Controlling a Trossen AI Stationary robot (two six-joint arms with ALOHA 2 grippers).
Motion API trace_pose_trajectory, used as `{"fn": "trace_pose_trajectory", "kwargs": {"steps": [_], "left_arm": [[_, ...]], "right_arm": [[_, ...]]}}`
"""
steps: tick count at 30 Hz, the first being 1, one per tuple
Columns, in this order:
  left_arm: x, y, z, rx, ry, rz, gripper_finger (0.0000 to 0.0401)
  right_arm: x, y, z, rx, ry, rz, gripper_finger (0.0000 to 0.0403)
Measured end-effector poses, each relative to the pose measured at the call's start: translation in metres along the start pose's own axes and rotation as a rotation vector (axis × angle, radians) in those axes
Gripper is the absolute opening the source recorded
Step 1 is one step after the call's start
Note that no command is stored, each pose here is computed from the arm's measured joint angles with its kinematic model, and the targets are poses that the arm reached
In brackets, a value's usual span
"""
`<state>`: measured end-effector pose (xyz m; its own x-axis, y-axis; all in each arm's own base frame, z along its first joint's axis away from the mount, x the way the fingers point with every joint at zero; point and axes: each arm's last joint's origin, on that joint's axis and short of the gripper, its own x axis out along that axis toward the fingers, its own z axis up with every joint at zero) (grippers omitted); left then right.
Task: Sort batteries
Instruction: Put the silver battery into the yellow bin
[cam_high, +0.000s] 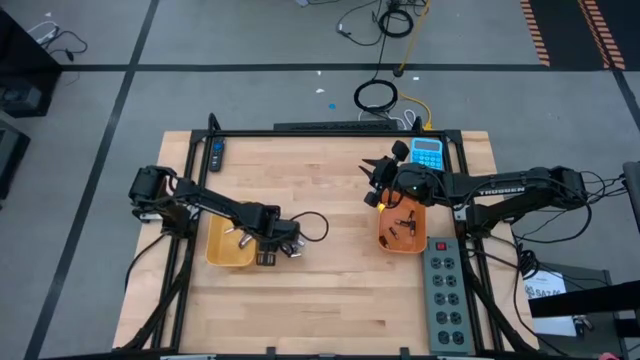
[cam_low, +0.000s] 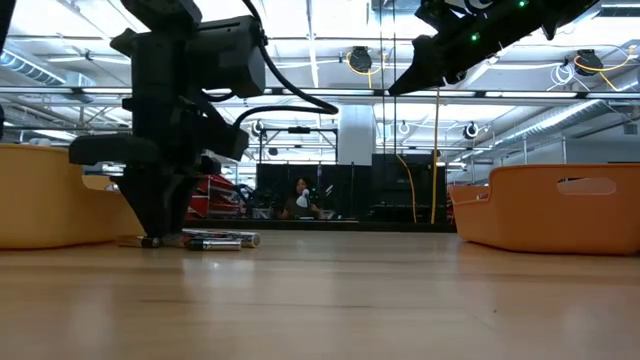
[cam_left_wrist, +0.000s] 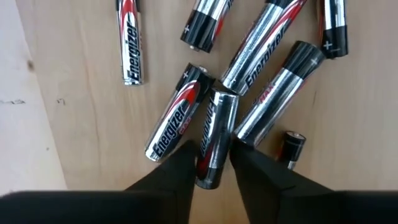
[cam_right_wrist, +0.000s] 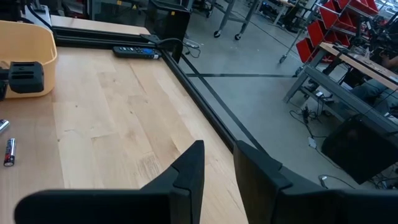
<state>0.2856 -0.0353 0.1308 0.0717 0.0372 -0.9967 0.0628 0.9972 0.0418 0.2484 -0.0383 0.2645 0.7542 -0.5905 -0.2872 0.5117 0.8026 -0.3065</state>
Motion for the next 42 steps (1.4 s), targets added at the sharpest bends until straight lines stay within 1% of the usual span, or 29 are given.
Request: {"fn": "trace_pose_trajectory", "kwargs": {"steps": [4, 5, 15, 23, 27, 29, 32, 34, 37, 42], "left_arm": [[0.000, 0.001, 0.000, -0.002, -0.001, 0.001, 0.0052], [0.000, 0.001, 0.000, -0.002, -0.002, 0.003, 0.0046], [-0.002, 0.001, 0.000, -0.012, -0.007, 0.007, 0.0046], [-0.023, 0.003, 0.006, -0.040, -0.016, 0.024, 0.0046], [-0.035, 0.002, 0.005, -0.037, 0.060, 0.008, 0.0046], [-0.043, 0.001, 0.007, -0.063, 0.088, -0.024, 0.0046], [-0.053, 0.001, 0.001, -0.111, 0.191, -0.075, 0.0046], [-0.059, 0.001, 0.000, -0.139, 0.231, -0.092, 0.0050], [-0.066, -0.001, -0.005, -0.149, 0.300, -0.094, 0.0056], [-0.073, -0.002, -0.005, -0.171, 0.325, -0.094, 0.0051]], "right_arm": [[0.000, 0.000, 0.000, -0.004, 0.000, 0.000, 0.0080], [0.000, 0.000, 0.000, -0.004, 0.000, 0.000, 0.0080], [0.000, 0.000, 0.000, -0.006, 0.000, 0.000, 0.0080], [0.000, 0.000, 0.000, -0.005, 0.002, 0.000, 0.0080], [0.000, 0.000, -0.001, -0.005, 0.006, 0.001, 0.0080], [0.000, 0.000, -0.001, -0.005, 0.006, 0.001, 0.0080], [0.000, 0.000, -0.001, -0.005, 0.006, 0.000, 0.0080], [0.000, 0.000, -0.001, -0.005, 0.006, 0.001, 0.0080], [0.000, 0.000, -0.001, -0.003, 0.006, 0.000, 0.0080], [0.000, 0.000, -0.001, -0.003, 0.006, 0.001, 0.0080]]}}
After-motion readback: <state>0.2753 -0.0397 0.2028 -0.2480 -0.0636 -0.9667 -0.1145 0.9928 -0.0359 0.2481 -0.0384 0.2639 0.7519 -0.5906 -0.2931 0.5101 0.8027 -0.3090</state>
